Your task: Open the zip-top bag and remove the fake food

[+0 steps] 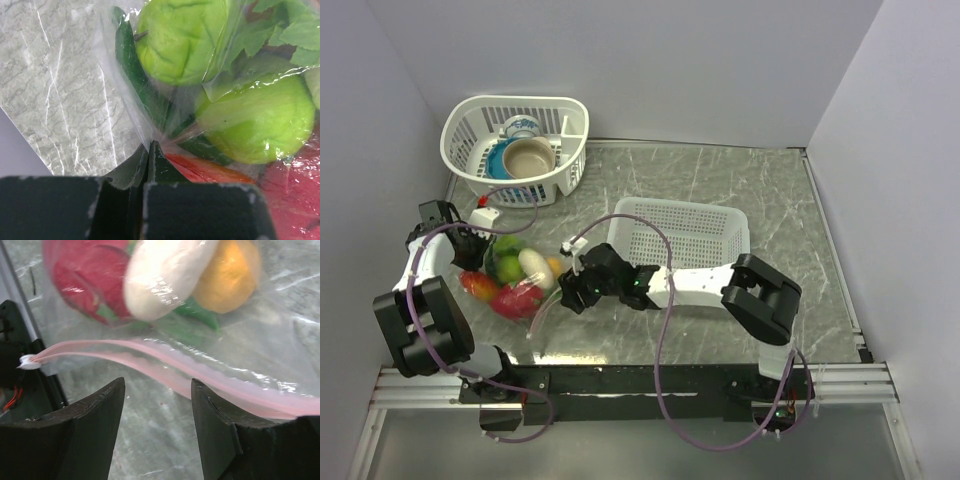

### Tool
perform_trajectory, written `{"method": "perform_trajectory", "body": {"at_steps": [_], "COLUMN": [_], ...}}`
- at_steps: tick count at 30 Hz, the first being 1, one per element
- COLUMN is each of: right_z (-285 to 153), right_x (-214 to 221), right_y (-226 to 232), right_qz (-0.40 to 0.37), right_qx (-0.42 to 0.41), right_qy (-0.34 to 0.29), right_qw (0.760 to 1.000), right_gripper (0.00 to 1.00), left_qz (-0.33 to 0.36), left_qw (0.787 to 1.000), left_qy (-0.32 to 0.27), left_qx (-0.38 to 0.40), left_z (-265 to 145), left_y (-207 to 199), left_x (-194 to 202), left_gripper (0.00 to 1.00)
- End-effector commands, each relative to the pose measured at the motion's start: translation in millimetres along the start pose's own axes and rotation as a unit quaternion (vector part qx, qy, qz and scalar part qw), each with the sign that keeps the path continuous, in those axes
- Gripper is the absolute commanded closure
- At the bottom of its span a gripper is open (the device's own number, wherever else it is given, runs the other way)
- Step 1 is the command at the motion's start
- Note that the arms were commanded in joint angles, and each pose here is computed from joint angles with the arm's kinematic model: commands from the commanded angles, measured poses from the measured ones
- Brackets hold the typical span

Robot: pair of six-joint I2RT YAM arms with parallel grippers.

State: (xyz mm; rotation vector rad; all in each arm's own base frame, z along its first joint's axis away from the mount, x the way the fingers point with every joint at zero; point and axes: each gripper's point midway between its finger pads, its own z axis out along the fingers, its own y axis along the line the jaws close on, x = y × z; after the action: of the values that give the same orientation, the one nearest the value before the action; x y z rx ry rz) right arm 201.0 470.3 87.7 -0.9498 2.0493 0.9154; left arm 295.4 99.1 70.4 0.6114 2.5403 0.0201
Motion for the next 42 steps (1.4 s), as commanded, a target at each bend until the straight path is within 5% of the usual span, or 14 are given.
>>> {"method": "perform_trajectory", "body": {"at_steps": [1,15,29,42], "right_z": [9.1,17.7,40.6,18.2], "right_x": [-42.4,-54.5,-18.7,63.2], "right_y": [-4.7,2.8,-21.8,-24.0], "right_qz": [0.006,0.056,0.022,0.012], "right_qx": [0.0,-0.08,0.056,0.087], "right_qy": [-0.059,-0.082,-0.033,0.01], "right_qw": [0.998,0.992,0.998,0.996], "right_gripper": [0.39,0.41,0.54,0.48], "left_qz": [0.022,0.039,0.051,-0.012], "left_qw": [1.0,0.999,0.999,0.997], "left_qy": [-0.019,-0.011,-0.01,-0.054], "left_qx": [-0.001,-0.004,-0.01,-0.059], "left_z": [-10.8,-8.9,-12.9,-68.1], "left_y": [-1.9,-7.0,-7.0,23.2], "left_x": [-9.1,2.0,3.6,-56.7], "left_gripper": [0.96,0.96,0.96,0.99]}}
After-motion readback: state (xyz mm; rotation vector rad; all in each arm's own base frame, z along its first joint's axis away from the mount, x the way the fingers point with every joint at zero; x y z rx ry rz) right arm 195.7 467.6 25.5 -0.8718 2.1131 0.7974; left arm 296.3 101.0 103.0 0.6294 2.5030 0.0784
